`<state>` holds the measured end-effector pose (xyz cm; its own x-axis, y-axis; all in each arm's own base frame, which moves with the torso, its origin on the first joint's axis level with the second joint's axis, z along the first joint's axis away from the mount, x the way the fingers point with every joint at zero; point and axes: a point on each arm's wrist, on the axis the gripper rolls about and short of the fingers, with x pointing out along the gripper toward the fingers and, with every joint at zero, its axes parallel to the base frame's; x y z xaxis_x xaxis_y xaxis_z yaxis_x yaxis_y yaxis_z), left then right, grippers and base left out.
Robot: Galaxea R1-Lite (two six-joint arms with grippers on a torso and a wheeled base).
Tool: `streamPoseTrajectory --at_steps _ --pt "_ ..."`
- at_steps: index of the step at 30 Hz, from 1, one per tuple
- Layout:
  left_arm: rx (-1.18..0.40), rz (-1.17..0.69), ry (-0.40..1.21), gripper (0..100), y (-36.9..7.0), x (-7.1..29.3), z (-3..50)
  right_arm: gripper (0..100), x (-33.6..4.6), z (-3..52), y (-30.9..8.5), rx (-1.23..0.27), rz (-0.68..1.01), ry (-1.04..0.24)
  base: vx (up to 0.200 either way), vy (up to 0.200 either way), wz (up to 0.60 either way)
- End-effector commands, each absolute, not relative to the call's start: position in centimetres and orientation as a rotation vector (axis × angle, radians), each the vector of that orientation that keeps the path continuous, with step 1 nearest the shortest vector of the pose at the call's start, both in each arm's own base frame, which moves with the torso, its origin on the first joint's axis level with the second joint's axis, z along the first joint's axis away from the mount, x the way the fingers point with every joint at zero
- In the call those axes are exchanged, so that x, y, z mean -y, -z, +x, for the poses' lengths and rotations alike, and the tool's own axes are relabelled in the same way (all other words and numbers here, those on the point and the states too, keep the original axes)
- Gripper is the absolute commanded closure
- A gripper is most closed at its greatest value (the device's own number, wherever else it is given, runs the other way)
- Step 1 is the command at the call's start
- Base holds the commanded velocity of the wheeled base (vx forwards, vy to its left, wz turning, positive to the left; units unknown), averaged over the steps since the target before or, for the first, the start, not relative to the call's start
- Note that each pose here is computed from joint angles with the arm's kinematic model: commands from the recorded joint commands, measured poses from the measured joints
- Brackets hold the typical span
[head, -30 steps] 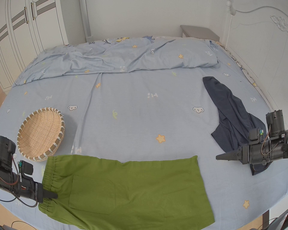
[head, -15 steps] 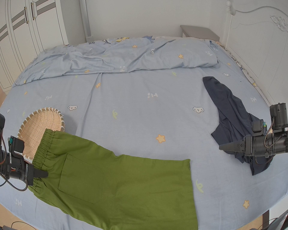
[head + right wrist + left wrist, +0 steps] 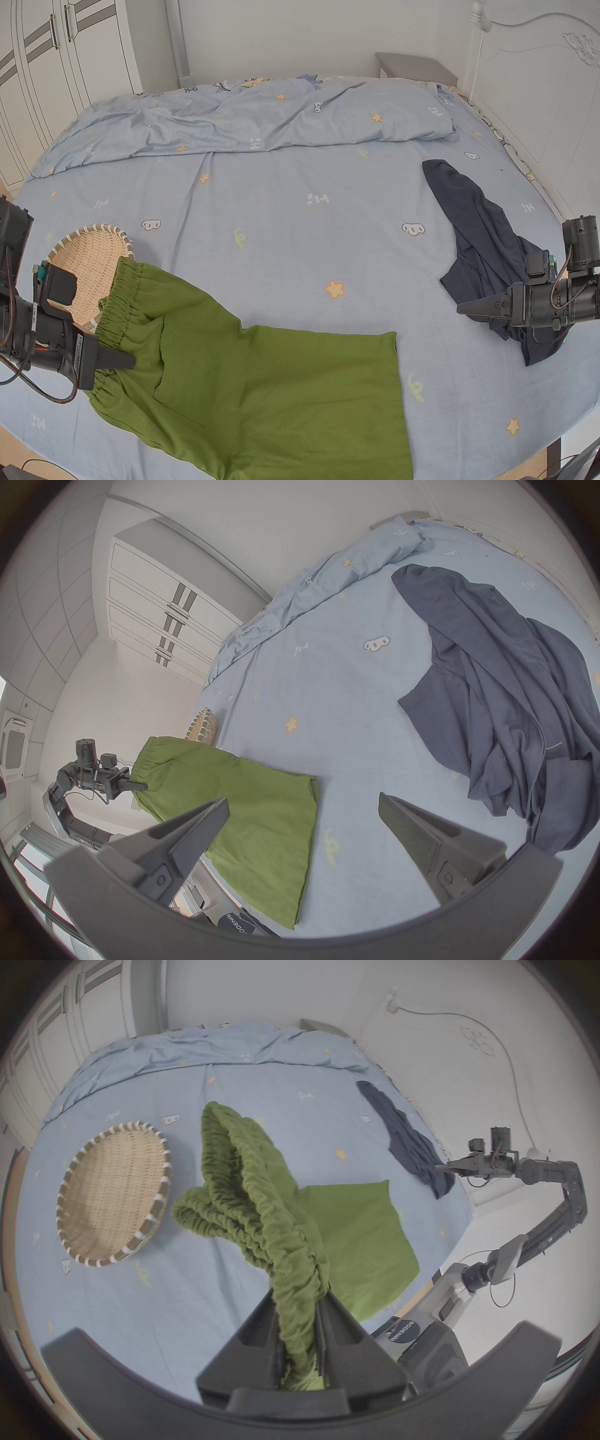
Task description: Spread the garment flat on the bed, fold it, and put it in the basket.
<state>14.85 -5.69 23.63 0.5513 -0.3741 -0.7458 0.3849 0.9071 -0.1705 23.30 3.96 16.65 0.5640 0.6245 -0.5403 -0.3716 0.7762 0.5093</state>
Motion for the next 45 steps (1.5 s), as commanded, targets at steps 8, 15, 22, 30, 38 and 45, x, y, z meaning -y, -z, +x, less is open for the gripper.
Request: streamPoseTrajectory --at_steps 8,15,22,30,38,45 --pt "-0.909 0.084 0.597 100 -24.2 13.0 15.8 0 -4.3 23.0 -16.3 -0.790 0.356 -0.614 0.000 0.000 0.00" --pt "-0.945 0.044 0.678 100 -24.6 16.4 14.7 0 -4.8 22.5 -16.2 -0.798 0.346 -0.635 0.000 0.000 0.00" --pt "-0.990 -0.008 0.728 100 -23.3 20.5 14.4 0 -5.0 22.5 -16.1 -0.801 0.344 -0.640 0.000 0.000 0.00" --pt "-1.026 -0.059 0.709 100 -21.5 22.9 15.4 0 -5.0 22.5 -16.0 -0.806 0.343 -0.639 0.000 0.000 0.00" --pt "-1.034 -0.106 0.701 100 -20.5 24.3 15.8 0 -5.0 22.5 -16.0 -0.807 0.344 -0.638 0.000 0.000 0.00" --pt "-1.013 -0.179 0.710 100 -20.2 25.1 16.0 0 -5.0 22.5 -16.0 -0.807 0.344 -0.638 0.000 0.000 0.00"
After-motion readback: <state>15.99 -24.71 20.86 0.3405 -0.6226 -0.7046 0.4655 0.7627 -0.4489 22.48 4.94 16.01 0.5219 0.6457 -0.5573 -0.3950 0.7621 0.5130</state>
